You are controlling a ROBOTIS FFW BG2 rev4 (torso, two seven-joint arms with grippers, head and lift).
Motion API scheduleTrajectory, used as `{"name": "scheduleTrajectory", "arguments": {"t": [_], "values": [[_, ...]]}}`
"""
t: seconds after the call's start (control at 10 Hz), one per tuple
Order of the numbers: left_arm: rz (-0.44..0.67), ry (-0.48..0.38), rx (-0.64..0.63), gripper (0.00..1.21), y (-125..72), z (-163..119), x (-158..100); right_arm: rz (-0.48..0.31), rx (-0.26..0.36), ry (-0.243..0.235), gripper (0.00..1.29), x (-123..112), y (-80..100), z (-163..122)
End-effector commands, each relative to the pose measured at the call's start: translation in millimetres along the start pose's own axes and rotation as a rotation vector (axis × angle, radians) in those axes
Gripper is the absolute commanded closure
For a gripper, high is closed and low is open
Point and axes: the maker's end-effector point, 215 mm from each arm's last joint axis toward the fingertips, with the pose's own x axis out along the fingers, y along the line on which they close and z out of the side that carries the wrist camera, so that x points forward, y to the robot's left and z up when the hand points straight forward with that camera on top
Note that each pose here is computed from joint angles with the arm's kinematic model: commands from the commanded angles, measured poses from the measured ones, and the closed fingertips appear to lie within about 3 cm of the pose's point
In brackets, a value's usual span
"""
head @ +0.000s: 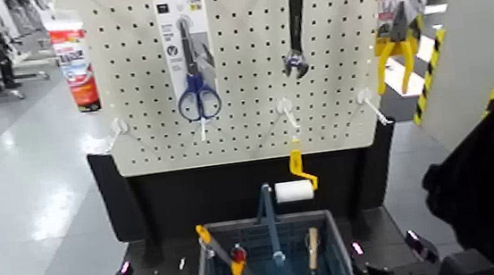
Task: Put the yellow roller into the crate.
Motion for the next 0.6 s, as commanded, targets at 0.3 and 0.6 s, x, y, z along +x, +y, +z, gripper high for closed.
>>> {"name": "scheduleTrajectory", "arguments": {"t": [0.3,0.6], "values": [[0.000,0.002,-0.001,0.12,-0.1,-0.5,-0.5,-0.004,-0.004,0.002,0.14,0.1,-1.2,-0.1],[-0.001,0.003,-0.002,0.12,-0.3,-0.9,-0.5,-0.001,0.003,0.007,0.14,1.4,-4.1,0.2]]}}
